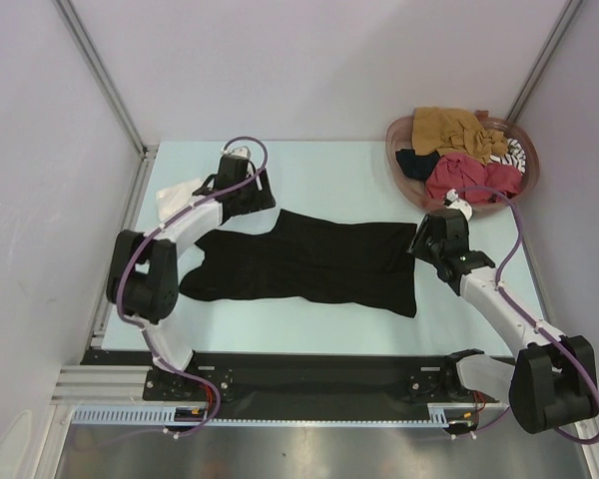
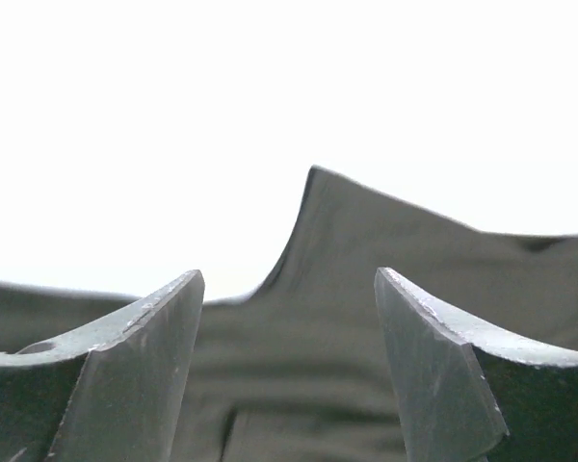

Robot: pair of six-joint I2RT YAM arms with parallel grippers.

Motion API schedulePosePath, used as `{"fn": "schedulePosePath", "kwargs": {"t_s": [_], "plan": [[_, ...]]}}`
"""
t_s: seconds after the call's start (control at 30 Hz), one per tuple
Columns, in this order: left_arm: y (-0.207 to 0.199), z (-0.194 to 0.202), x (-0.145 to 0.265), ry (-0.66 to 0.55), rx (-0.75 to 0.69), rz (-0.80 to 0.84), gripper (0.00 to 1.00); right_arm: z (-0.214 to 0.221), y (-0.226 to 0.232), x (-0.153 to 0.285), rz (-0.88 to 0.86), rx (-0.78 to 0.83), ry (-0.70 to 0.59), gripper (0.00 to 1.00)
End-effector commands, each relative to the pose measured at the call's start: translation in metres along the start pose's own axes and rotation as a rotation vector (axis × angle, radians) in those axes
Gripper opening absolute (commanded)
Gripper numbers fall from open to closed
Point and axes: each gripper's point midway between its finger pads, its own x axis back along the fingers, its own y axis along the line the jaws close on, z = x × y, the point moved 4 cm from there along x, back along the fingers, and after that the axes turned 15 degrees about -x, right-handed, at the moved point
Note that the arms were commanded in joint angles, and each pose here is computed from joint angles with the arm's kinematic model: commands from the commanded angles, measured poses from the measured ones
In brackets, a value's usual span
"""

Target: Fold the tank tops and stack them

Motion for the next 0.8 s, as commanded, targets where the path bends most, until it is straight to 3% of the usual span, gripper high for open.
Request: {"fn": "schedulePosePath", "kwargs": {"t_s": [0.0,0.13,0.17,0.43,0.53,0.73,0.77], "plan": [[-0.012,-0.025,-0.022,-0.019,-0.063,0.066,0.77,-0.024,0.019,0.001,-0.102,0.020,-0.068,0.42],[-0.023,-0.035,-0.051,0.033,-0.095,0.086,0.69,-0.023,0.022,-0.001,-0.128,-0.005,-0.038,0.41],[-0.022,-0.019,-0.065,0.108,-0.095,0.083,0.68,-0.022,0.022,-0.001,-0.134,-0.007,-0.032,0.41],[-0.047,-0.011,-0.094,0.157,-0.136,0.090,0.69,-0.021,0.019,-0.001,-0.156,-0.031,-0.011,0.41],[-0.048,-0.004,-0.103,0.191,-0.147,0.073,0.65,-0.020,0.017,-0.002,-0.151,-0.034,-0.011,0.41],[-0.049,0.012,-0.113,0.233,-0.140,0.063,0.45,-0.019,0.013,-0.007,-0.137,-0.048,-0.009,0.41],[-0.048,0.014,-0.114,0.232,-0.138,0.057,0.34,-0.018,0.012,-0.009,-0.134,-0.053,-0.003,0.40]]}}
